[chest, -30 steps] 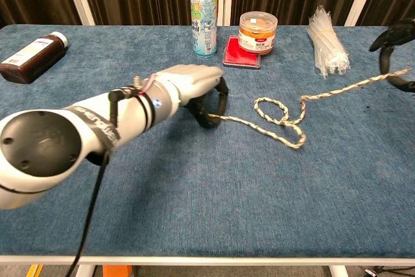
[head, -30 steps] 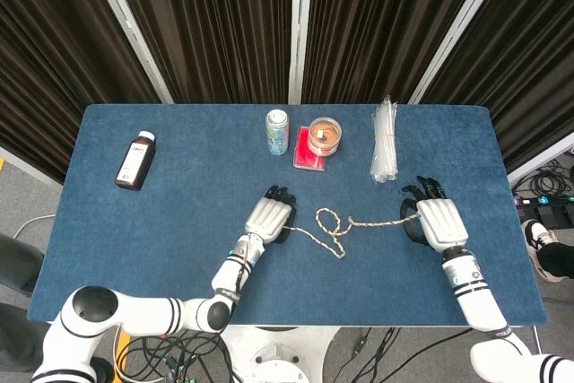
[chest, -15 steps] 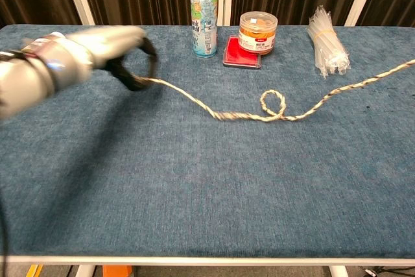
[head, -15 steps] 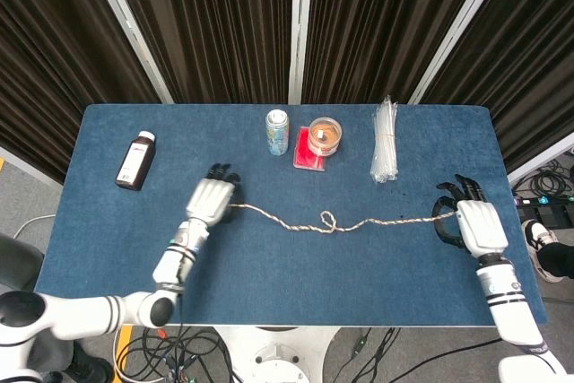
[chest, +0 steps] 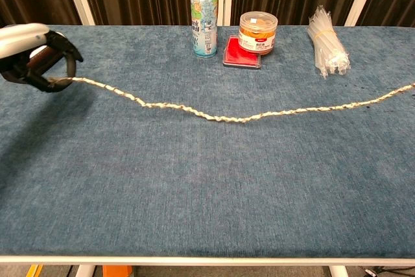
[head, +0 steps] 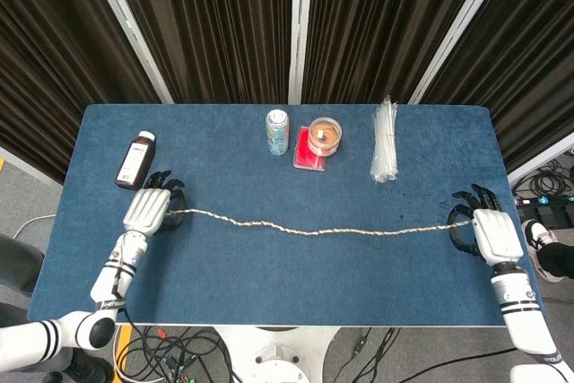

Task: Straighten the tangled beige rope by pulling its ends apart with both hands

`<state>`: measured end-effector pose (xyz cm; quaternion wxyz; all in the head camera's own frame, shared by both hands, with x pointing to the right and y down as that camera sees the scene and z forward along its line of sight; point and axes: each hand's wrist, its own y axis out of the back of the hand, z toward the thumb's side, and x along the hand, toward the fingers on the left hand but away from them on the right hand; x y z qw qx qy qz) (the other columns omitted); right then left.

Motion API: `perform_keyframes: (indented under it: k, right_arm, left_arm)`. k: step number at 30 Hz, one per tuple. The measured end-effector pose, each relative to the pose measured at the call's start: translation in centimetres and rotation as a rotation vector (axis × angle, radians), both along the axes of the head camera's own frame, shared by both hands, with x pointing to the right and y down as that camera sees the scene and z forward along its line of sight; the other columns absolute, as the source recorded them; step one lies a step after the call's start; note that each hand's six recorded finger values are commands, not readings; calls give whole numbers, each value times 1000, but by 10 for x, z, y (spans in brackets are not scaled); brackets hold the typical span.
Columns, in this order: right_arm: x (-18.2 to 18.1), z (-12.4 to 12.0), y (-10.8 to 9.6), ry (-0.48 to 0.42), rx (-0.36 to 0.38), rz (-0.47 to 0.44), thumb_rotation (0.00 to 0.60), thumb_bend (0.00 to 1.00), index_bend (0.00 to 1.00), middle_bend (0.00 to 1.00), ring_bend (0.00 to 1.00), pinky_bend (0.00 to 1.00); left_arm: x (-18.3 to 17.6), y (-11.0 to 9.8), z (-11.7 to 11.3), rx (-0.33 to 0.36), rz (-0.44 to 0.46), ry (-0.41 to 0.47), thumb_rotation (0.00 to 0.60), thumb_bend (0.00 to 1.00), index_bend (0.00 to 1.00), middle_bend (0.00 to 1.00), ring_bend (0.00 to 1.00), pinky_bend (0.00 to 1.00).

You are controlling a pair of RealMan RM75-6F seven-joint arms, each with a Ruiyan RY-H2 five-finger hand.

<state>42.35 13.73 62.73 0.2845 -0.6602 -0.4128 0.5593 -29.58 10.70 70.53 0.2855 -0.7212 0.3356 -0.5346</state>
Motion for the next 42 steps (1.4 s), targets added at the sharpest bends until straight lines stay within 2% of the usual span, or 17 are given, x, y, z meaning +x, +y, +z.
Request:
perform_keyframes:
  k: [15,27,32,35,41,42]
  right_arm:
    - [5,41,21,97,-47,-38,600,485,665,210,0,0]
    - [-2,67,29,90,-54,-34,600,484,635,205,0,0]
    - [-2,75,31,95,-57,-30,600,484,548,182,0,0]
    - [-3,80,33,99,-64,-27,600,468,456,155,0,0]
    - [-3,84,41,106,-76,-22,600,365,208,93,0,0]
    - [-4,85,42,105,-78,-20,600,356,192,89,0,0]
  left_arm:
    - [-28,14,22,-18,3,-21,600,424,598,228,57,61]
    - [-37,15,33,-24,-11,-35,600,424,593,227,57,61]
    - [-41,15,38,-26,-16,-48,600,424,568,222,57,61]
    - [-42,17,39,-27,-18,-49,600,424,522,216,57,61]
    - [-42,21,41,-38,-7,-51,600,398,329,169,57,61]
    - [-42,21,41,-40,-6,-51,600,386,308,161,57,61]
